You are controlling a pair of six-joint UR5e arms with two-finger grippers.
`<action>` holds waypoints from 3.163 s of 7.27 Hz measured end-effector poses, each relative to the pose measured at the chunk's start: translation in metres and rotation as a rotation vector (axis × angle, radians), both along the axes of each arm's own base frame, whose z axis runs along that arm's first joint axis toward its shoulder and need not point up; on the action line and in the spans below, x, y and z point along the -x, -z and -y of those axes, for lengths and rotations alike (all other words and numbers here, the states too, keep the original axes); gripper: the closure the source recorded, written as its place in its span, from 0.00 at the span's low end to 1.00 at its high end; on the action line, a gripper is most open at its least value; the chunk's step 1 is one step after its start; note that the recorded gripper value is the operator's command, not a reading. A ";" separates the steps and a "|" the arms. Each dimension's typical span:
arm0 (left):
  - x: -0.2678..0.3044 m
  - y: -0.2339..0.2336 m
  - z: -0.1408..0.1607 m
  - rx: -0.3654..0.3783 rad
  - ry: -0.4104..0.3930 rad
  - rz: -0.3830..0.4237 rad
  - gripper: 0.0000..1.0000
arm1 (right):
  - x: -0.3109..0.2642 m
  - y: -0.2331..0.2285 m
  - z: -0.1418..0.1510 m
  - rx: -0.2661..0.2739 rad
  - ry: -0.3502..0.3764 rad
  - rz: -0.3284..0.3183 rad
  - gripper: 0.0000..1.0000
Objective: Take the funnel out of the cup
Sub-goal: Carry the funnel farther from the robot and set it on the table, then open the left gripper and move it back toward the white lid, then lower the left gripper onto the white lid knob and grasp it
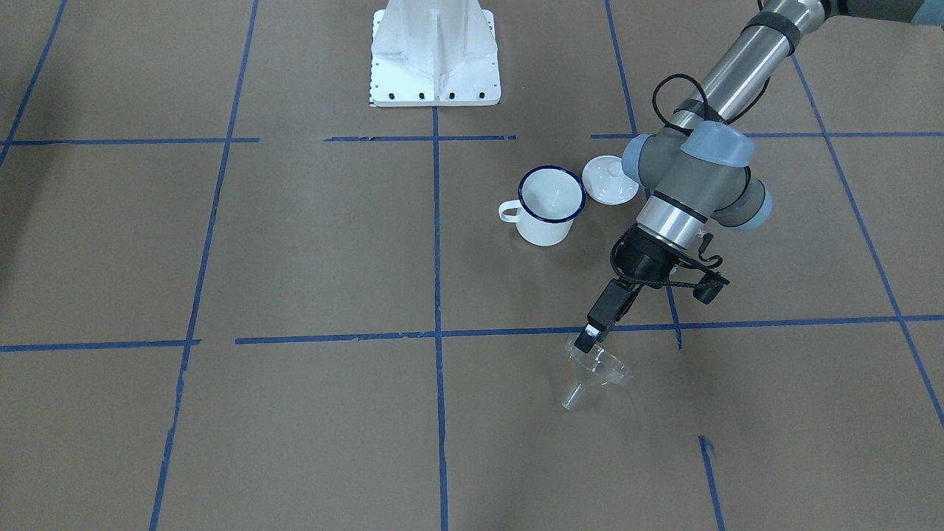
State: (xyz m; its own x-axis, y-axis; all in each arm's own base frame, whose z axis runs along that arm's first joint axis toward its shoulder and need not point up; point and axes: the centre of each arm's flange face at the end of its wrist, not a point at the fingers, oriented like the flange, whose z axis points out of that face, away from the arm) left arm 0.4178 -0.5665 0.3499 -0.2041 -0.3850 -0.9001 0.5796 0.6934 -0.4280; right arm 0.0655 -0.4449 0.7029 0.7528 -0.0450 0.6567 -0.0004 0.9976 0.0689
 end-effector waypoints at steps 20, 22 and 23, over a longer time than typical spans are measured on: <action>-0.003 -0.034 -0.248 0.442 -0.491 0.632 0.91 | 0.000 0.000 0.000 0.000 0.000 0.000 0.00; -0.001 -0.034 -0.249 0.434 -0.492 0.621 1.00 | 0.000 0.000 0.000 0.000 0.000 -0.001 0.00; 0.000 -0.033 -0.250 0.431 -0.492 0.619 1.00 | 0.000 0.000 0.000 0.000 0.000 -0.001 0.00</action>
State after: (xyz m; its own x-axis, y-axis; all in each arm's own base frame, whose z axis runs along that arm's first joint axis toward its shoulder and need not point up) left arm 0.4174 -0.3169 0.3825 0.5462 -0.6302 -0.5518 0.4730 0.7757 -0.4178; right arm 0.0655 -0.4449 0.7029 0.7533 -0.0450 0.6561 -0.0004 0.9976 0.0690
